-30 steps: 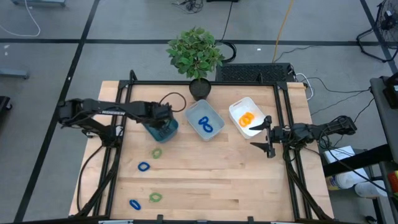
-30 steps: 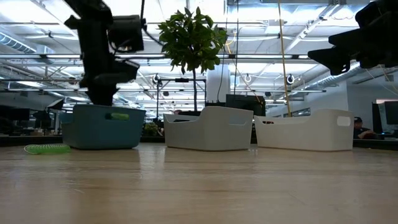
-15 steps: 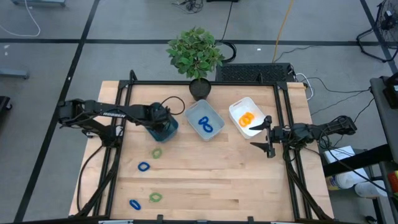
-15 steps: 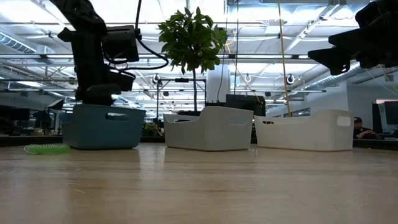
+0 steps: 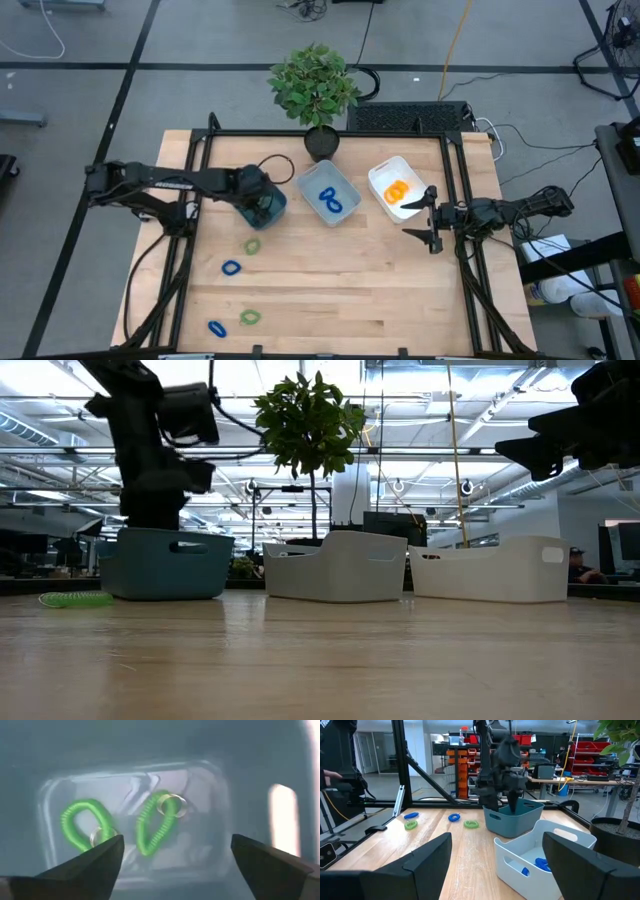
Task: Sort spring keychains
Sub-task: Put the bottom blue spring keychain into the gray bin
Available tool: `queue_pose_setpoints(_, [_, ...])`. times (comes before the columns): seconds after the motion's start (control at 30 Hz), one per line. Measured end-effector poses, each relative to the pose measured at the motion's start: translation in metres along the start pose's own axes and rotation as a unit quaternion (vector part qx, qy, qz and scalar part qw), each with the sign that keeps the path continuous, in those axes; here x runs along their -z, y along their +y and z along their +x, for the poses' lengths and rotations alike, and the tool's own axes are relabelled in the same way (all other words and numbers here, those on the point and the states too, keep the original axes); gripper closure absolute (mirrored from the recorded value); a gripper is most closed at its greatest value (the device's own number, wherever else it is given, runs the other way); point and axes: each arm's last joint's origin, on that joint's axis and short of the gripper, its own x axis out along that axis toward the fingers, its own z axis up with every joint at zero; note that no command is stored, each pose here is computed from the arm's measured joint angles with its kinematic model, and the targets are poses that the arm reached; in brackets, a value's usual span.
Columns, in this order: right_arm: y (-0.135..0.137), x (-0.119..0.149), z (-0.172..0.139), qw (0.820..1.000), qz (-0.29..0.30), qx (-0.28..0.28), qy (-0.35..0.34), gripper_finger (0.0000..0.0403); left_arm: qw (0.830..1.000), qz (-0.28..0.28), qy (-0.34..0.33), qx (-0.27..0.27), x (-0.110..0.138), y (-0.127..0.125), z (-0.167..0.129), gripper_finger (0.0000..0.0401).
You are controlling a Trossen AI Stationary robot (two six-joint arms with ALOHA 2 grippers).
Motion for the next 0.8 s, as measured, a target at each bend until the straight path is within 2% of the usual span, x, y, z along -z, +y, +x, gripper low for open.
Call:
queue_pose_setpoints(0.13, [0.0,0.0,0.0,1.0,0.0,0.0,0.0,0.0105,0.999,0.022,-0.038,-0.001,0.006,-0.007,-0.017,0.0061])
queue_pose_setpoints(0.23, [0.0,0.0,0.0,1.0,0.0,0.0,0.0,0.0105,0.996,0.067,-0.063,-0.001,0.012,-0.011,-0.029,0.0081])
queue_pose_setpoints(0.47, [0.0,0.0,0.0,1.0,0.0,0.0,0.0,0.0105,0.983,0.117,-0.142,-0.011,0.027,-0.024,-0.055,0.011])
queue_pose_setpoints(0.6, [0.0,0.0,0.0,1.0,0.0,0.0,0.0,0.0106,0.982,0.098,-0.159,0.007,0.038,-0.034,-0.063,0.0117])
queue_pose_setpoints(0.8, [0.0,0.0,0.0,1.0,0.0,0.0,0.0,0.0106,0.987,0.068,-0.141,0.047,0.059,-0.053,-0.067,0.0114])
